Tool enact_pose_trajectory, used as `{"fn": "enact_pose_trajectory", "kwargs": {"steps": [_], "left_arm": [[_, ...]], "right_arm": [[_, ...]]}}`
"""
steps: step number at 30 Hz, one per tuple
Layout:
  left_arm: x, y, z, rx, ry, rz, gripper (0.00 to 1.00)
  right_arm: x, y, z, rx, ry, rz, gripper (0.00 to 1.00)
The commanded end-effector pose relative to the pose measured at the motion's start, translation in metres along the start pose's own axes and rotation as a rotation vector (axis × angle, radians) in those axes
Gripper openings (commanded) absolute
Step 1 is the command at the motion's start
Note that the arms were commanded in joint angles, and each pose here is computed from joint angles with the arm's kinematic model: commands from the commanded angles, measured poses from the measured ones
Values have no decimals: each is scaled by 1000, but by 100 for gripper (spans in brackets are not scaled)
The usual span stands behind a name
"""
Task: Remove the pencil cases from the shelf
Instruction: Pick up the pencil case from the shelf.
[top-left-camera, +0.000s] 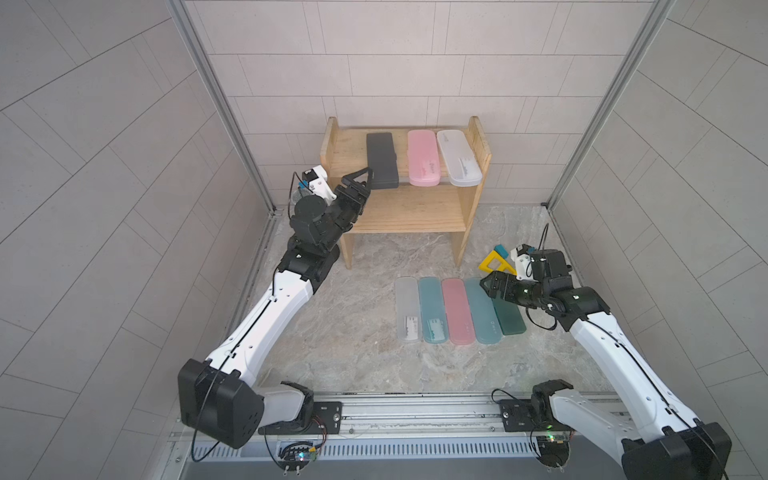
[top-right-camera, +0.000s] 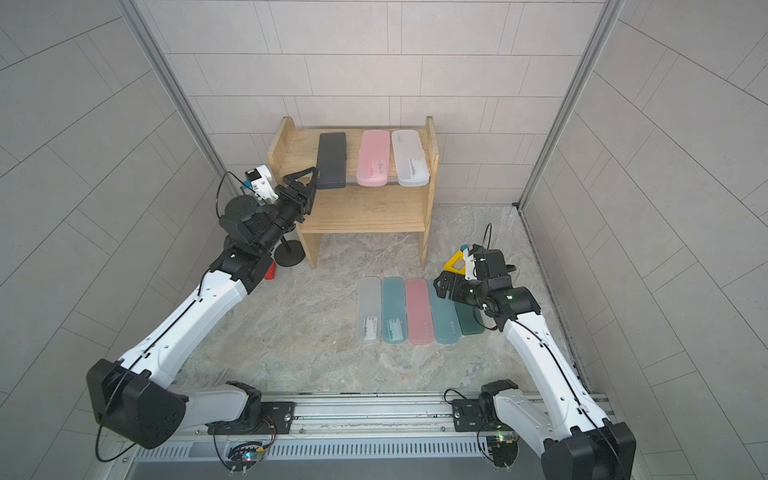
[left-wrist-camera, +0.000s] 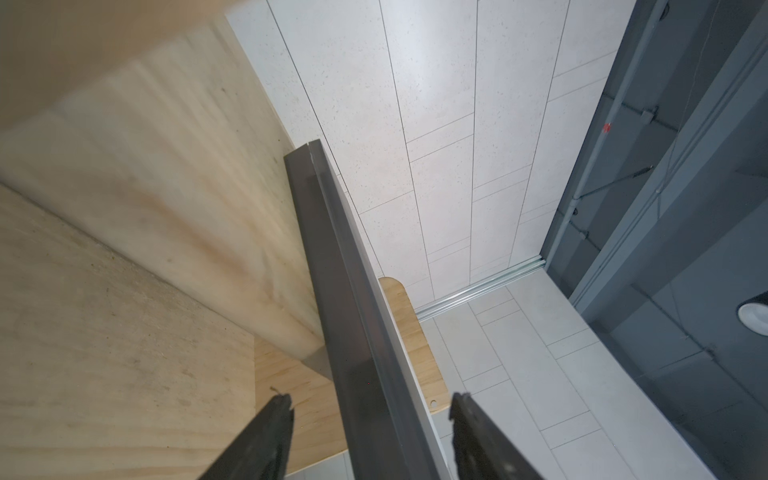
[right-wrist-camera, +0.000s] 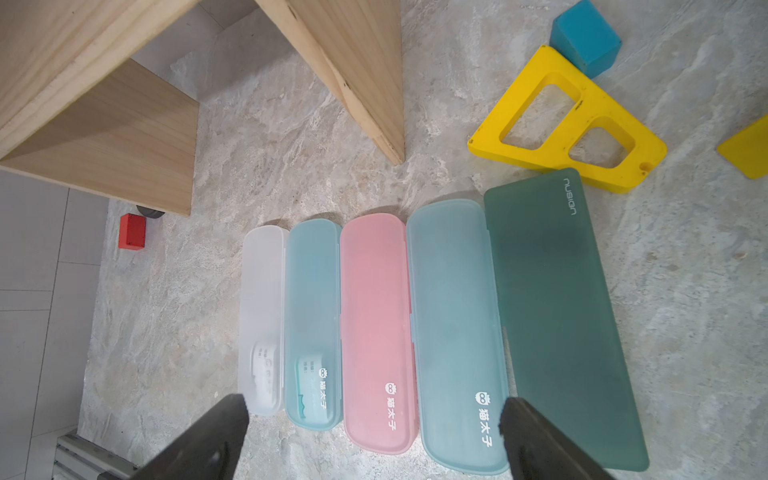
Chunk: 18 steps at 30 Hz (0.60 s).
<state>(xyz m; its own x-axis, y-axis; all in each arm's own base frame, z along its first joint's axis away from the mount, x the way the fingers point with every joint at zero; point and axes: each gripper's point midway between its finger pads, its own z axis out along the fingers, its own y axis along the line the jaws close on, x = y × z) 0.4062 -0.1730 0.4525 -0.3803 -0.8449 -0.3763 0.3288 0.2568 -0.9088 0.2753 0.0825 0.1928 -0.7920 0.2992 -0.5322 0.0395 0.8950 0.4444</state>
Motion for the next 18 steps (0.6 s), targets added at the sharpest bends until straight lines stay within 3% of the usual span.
{"fn": "enact_pose_trajectory", "kwargs": {"steps": [1,18], "left_arm": [[-6,-31,-1,90,2,9,64],[2,-36,-3,108,52,-11,61]], "right_arm": [[-7,4,-11,2,-20,-24,100],[-10,4,-26,23,-36,-47,100]]}}
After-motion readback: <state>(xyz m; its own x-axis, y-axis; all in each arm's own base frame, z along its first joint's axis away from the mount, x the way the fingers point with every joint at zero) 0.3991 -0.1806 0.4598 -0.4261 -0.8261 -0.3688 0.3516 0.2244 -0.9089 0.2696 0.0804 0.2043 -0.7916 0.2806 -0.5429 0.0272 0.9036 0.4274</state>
